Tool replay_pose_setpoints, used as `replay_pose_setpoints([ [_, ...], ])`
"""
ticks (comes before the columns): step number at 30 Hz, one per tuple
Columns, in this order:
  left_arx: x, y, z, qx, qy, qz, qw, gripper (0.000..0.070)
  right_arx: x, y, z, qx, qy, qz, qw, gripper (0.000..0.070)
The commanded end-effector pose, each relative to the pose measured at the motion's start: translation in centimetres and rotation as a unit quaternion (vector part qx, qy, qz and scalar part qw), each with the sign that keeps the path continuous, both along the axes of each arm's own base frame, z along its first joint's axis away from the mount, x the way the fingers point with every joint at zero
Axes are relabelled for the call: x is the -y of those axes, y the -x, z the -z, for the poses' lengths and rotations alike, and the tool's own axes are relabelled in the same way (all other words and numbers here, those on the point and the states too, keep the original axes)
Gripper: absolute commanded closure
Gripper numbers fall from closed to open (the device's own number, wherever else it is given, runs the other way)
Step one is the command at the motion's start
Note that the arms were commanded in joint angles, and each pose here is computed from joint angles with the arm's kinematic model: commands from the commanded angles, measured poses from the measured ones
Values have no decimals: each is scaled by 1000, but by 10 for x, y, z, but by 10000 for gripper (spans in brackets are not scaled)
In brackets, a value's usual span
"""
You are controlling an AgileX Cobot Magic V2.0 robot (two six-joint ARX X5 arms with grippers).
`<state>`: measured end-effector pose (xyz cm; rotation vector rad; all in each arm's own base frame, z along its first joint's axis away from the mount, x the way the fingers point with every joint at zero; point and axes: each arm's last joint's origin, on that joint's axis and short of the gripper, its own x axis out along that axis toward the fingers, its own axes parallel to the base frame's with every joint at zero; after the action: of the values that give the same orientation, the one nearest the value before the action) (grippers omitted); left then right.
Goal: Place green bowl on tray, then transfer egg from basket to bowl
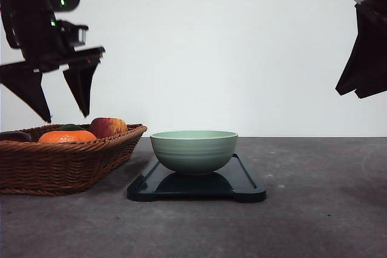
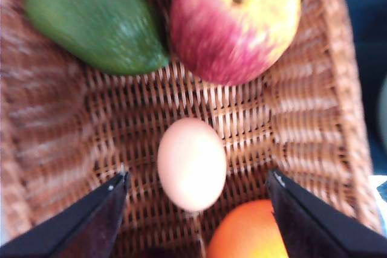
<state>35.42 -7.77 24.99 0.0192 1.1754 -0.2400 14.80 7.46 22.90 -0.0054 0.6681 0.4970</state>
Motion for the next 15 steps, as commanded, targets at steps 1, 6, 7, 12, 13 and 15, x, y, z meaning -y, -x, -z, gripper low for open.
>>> replay_pose_setpoints([
  [1, 3, -9, 5, 2, -4, 5, 1000, 228, -1, -1, -1, 0, -5, 2, 1000, 491],
  [6, 5, -17, 23, -16, -8, 5, 1000, 228, -1, -1, -1, -1, -6, 3, 1000, 491],
  [7, 5, -18, 27, -20, -9, 5, 1000, 228, -1, -1, -1, -1, -6, 3, 1000, 491],
  [12, 6, -22, 38, -31, -11, 5, 999, 228, -1, -1, -1, -1, -6, 3, 1000, 491],
  [13, 6, -23, 38, -30, -11, 5, 999, 228, -1, -1, -1, -1, -6, 3, 1000, 492],
  [15, 7, -23, 38, -29, -10, 4, 1000, 229, -1, -1, -1, -1, -6, 3, 1000, 491],
])
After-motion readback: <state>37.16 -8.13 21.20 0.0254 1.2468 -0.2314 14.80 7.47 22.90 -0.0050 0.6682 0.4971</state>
